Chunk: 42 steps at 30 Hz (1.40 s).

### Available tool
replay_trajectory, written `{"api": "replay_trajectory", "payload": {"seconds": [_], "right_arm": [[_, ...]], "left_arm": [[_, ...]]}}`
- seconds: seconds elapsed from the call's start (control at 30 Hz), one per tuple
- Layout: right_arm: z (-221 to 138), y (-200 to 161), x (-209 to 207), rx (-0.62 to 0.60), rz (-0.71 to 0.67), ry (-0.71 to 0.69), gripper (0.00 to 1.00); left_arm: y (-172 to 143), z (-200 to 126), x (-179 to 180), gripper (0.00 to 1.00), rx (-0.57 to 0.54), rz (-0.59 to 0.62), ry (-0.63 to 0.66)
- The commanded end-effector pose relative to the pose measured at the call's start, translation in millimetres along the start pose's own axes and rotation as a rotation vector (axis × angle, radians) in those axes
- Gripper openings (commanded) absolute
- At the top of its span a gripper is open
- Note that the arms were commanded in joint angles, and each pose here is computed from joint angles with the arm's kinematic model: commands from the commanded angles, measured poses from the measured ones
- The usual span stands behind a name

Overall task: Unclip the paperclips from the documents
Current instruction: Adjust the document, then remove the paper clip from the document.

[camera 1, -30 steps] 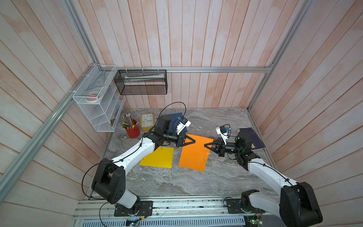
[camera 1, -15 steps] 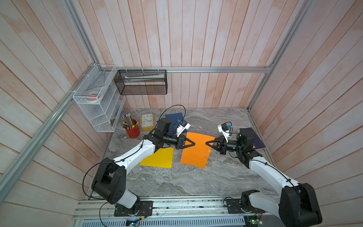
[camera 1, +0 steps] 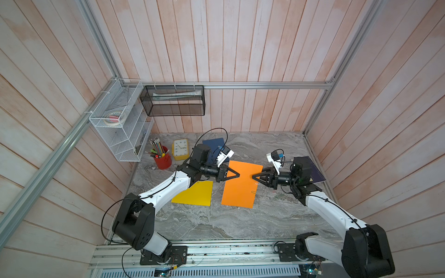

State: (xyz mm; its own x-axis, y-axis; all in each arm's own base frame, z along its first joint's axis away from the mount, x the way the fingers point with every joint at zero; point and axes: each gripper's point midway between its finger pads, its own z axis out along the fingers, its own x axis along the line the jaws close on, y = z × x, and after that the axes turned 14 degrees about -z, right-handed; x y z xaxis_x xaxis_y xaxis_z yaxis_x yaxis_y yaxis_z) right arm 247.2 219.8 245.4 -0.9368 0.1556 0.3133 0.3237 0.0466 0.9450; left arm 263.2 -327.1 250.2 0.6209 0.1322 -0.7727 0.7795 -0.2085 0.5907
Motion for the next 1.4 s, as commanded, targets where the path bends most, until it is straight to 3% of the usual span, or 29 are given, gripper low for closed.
{"api": "replay_trajectory", "payload": {"seconds": [0.0,0.7,1.03,1.37], "right_arm": [[-1.7,-2.0,1.8,0.012,0.005,0.002,0.36],[-0.5,-29.7,2.5,0.051,0.095,0.010,0.38],[-0.6,-26.4,6.1,0.046,0.086,0.022,0.21],[-0.8,-26.1,8.0,0.045,0.088,0.030,0.11]], "left_arm": [[0.0,-7.5,-10.6,0.00,-0.011,0.029,-0.024],[3.6,-22.3,-18.0,0.00,-0.020,0.046,-0.025],[2.6,-23.2,-17.7,0.00,-0.017,0.045,-0.022],[3.3,-26.1,-19.4,0.00,-0.022,0.049,-0.021]]}}
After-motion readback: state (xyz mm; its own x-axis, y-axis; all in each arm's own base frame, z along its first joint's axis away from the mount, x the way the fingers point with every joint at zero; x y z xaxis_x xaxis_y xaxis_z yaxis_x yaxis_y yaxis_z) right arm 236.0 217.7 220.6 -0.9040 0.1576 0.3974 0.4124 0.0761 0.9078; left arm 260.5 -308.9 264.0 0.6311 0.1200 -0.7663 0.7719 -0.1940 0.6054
